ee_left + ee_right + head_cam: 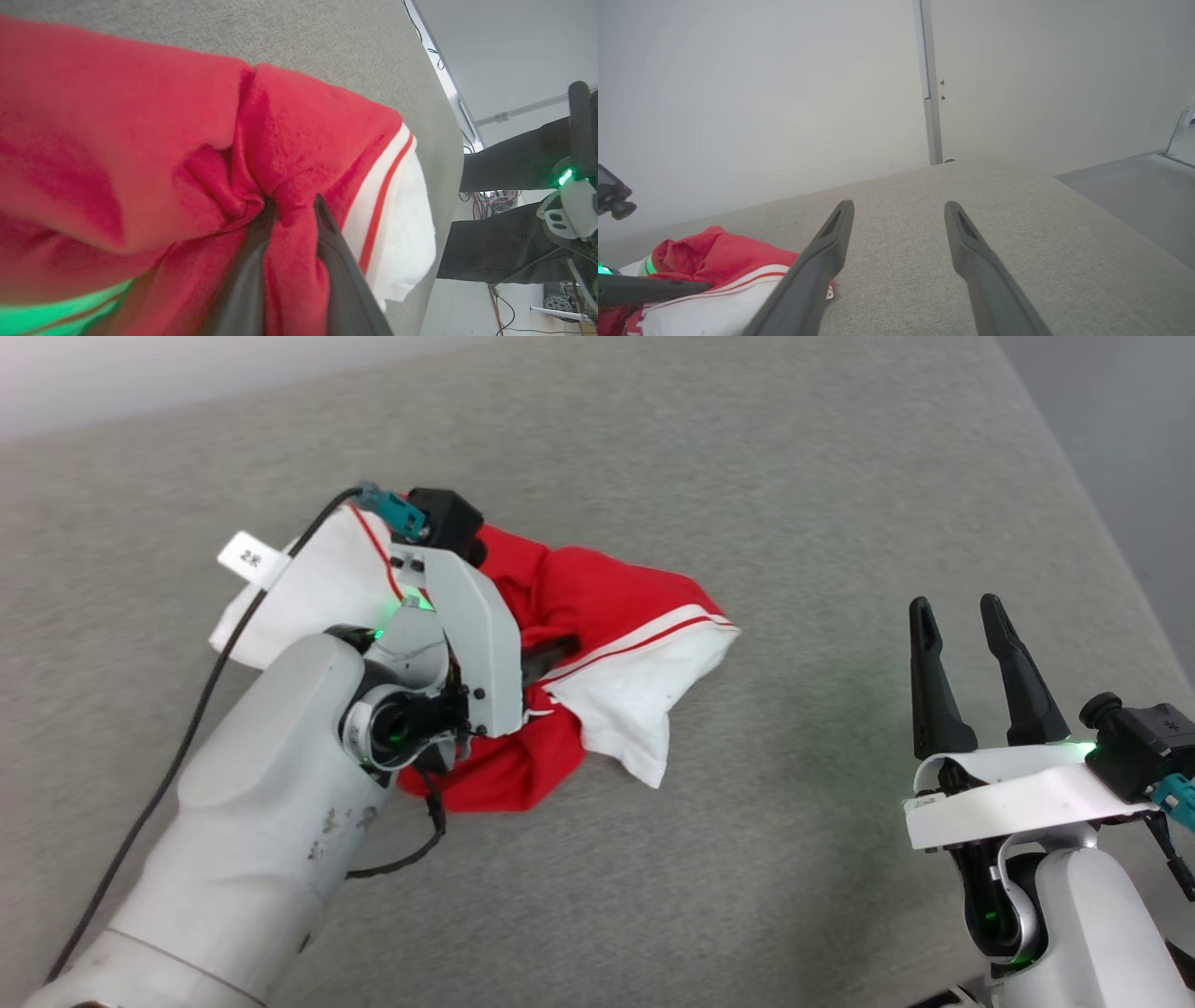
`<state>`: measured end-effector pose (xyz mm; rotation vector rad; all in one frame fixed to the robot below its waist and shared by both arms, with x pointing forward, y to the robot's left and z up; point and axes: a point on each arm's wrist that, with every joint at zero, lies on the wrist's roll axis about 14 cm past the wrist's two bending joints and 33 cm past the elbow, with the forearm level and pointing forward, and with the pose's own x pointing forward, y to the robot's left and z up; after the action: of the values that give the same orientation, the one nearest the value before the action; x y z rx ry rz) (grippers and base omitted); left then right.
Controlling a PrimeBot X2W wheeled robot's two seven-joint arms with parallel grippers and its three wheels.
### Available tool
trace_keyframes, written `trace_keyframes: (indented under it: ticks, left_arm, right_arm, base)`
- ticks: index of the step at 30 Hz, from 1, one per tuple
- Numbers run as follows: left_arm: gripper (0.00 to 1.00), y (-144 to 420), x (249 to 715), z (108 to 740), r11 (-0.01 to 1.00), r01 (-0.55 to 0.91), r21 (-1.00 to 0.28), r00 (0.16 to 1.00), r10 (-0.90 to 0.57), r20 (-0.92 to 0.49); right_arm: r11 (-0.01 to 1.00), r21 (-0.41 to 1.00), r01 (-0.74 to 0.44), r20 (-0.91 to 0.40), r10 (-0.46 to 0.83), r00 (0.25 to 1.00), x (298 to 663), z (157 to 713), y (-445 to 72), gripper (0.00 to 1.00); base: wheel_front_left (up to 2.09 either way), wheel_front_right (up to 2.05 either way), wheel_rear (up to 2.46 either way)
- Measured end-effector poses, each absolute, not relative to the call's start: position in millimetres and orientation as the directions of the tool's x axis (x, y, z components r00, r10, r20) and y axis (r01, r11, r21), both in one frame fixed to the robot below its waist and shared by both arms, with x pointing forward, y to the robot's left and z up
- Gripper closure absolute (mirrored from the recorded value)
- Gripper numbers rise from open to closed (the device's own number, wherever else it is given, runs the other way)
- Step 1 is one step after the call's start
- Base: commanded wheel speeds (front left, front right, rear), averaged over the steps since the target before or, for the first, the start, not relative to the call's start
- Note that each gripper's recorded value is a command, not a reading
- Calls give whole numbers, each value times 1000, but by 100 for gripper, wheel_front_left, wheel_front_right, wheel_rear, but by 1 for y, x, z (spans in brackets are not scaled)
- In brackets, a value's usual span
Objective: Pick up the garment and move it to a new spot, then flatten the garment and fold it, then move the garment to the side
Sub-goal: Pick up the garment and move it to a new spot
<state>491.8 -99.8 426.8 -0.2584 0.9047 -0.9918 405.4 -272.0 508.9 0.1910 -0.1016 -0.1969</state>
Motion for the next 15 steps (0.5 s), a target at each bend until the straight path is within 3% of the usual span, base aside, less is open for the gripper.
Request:
trace_keyframes:
  ticks: [14, 15]
  left_arm:
    - [100, -122, 499, 373, 523, 743, -418, 143, -735, -663]
    - [86, -122, 499, 373, 520, 751, -406, 147, -732, -666]
  right_arm:
    - [936, 189, 297, 30, -308, 951, 380, 498, -304, 0]
    - [937, 187, 294, 30, -305, 952, 380, 498, -303, 0]
  base:
    - [0, 0, 0]
    - [0, 0, 0]
